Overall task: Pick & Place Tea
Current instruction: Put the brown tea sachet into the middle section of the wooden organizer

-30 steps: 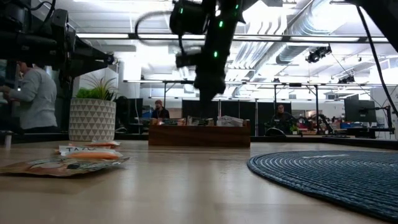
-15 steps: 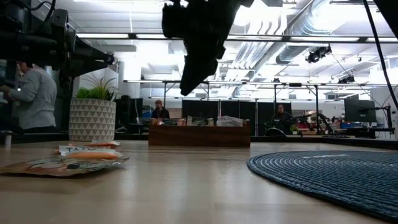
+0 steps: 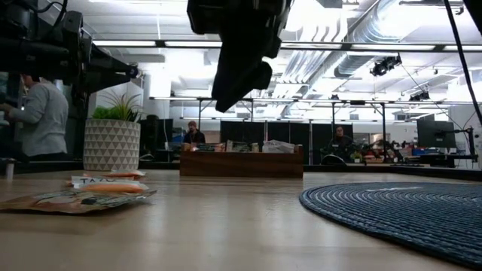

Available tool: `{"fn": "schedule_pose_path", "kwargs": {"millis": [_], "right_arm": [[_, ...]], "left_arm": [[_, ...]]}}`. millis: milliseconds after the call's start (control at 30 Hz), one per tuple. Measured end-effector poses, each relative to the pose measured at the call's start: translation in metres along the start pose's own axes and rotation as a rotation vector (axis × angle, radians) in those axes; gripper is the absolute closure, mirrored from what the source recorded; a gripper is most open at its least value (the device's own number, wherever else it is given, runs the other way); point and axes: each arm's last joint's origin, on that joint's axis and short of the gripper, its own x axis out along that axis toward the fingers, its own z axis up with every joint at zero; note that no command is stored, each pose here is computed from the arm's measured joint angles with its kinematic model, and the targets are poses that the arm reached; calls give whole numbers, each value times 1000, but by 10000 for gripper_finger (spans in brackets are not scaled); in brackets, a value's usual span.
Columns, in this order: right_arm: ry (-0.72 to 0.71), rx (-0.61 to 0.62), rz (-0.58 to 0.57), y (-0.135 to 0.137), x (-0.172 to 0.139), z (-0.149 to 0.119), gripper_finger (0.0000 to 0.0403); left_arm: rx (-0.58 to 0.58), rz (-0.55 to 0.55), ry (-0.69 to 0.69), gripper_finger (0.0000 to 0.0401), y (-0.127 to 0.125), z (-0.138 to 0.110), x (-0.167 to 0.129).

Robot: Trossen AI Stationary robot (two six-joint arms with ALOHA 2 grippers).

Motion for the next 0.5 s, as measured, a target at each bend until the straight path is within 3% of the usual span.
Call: {"fn": "schedule_pose_path", "kwargs": {"millis": [500], "right_arm": [[-133,-90,-91,52,4,-7,251]], "left_arm": [[0,0,0,278,0,0,0]]}}
